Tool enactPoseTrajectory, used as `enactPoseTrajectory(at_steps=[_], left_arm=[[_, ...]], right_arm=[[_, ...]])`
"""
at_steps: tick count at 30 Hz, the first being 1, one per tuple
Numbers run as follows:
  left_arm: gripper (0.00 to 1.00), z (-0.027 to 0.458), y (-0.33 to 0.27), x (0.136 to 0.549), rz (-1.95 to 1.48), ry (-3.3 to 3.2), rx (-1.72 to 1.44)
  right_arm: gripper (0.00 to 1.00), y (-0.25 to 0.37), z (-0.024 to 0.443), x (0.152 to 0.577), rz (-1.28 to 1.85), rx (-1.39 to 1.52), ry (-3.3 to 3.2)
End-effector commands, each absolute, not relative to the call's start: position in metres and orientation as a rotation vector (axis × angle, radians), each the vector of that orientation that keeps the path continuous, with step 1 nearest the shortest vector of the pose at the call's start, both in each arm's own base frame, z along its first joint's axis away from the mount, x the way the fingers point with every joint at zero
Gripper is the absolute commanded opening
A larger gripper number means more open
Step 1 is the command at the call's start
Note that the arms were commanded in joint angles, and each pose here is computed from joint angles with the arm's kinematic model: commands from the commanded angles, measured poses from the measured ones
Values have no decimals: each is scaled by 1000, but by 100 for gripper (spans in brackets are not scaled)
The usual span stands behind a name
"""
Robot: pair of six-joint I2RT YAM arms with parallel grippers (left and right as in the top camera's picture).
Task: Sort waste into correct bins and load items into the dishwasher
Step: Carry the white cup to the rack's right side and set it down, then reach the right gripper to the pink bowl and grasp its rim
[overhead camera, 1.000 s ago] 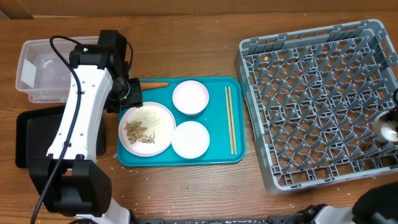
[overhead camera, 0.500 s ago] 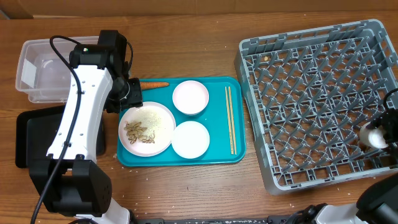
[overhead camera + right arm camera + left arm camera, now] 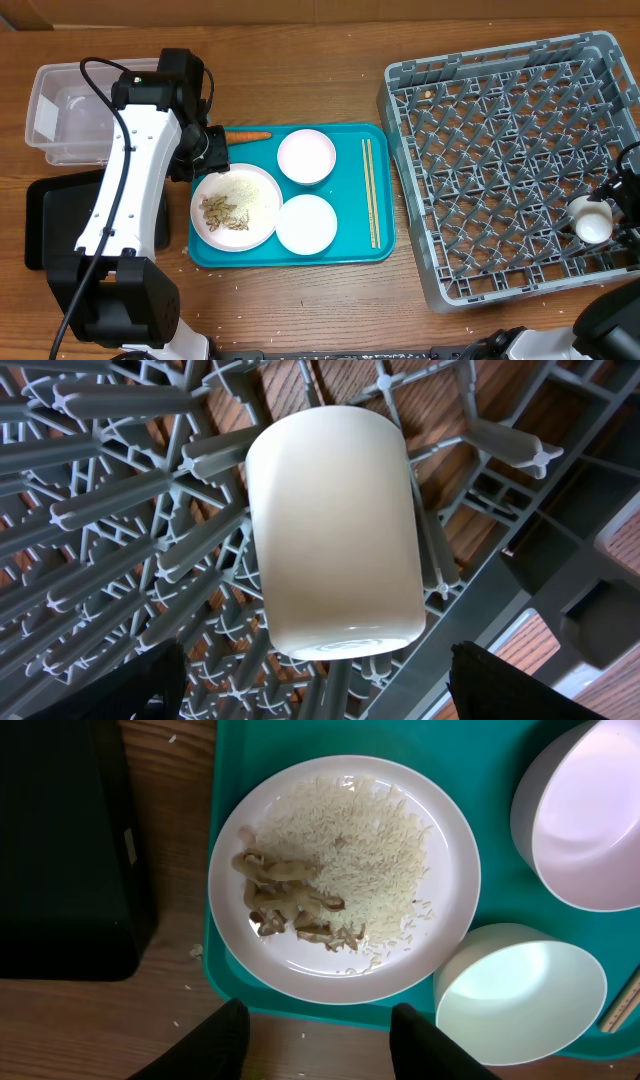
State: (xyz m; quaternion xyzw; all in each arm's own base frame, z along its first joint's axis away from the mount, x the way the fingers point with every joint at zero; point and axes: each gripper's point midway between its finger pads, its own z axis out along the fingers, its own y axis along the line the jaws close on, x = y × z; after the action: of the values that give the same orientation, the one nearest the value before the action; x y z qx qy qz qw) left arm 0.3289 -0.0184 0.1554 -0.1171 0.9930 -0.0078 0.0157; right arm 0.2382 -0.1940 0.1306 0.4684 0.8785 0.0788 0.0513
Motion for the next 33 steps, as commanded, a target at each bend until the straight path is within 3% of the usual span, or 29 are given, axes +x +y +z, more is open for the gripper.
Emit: enactPoseTrajectory(at_steps=[1, 8, 14, 20, 25, 27, 33], left_arm=[[49, 167, -18, 331, -24, 3048, -372], [49, 167, -22, 328, -53, 3062, -371], [50, 167, -29, 330, -102, 3058, -359], [52, 168, -33, 332, -136, 3050, -357], [53, 168, -33, 332, -136, 3052, -357], [53, 168, -33, 332, -137, 3051, -357], [54, 168, -33, 332, -136, 3050, -357]], right_arm=[[86, -188, 132, 248, 332, 1406, 2640], [83, -175, 157, 273, 519, 1280, 2561], [82, -131, 230, 313, 694, 854, 2459], [83, -35, 274, 340, 734, 339, 2468], [85, 81, 268, 356, 737, -135, 2523], [81, 114, 258, 361, 666, -274, 2534], [80, 186, 221, 377, 520, -411, 2568]])
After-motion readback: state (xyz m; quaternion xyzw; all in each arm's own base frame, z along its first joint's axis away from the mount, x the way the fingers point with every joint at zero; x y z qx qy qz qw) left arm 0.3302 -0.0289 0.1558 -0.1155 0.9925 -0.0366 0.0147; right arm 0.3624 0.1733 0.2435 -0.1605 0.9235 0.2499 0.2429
